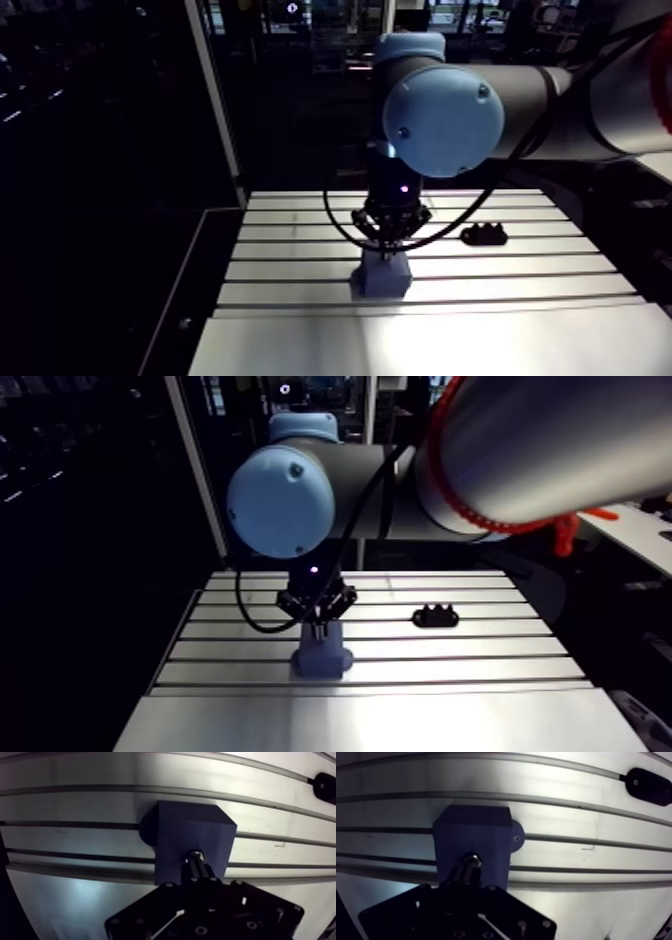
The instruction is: Pick up the M10 bolt and insert it into the hex recess until seated.
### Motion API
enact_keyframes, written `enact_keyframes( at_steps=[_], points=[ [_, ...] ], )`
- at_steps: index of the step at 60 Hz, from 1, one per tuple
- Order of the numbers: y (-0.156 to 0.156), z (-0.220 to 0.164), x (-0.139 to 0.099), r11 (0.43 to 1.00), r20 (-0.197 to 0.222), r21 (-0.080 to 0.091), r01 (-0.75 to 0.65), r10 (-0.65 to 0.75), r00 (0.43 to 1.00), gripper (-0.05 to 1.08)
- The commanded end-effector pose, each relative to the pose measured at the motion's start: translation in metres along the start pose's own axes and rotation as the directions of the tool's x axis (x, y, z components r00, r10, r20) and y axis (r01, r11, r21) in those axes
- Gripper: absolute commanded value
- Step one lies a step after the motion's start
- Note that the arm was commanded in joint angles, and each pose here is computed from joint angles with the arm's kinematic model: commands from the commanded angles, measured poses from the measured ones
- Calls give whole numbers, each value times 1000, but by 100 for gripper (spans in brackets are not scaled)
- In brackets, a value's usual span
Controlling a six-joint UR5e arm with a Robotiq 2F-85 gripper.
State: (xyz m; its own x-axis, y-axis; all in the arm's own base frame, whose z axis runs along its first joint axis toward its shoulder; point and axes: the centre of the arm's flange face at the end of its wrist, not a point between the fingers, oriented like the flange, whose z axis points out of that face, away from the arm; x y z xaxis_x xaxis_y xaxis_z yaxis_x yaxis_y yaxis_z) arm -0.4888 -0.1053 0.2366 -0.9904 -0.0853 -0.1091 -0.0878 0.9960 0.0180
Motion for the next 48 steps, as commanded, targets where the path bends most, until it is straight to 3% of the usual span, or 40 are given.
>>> enact_keyframes(
  at_steps=[1,48],
  points=[
    [1,0,1,1000,-23,-2,1,-1,1000,106],
    [1,7,1,1000,-8,-1,18,-18,1000,106]
  ],
)
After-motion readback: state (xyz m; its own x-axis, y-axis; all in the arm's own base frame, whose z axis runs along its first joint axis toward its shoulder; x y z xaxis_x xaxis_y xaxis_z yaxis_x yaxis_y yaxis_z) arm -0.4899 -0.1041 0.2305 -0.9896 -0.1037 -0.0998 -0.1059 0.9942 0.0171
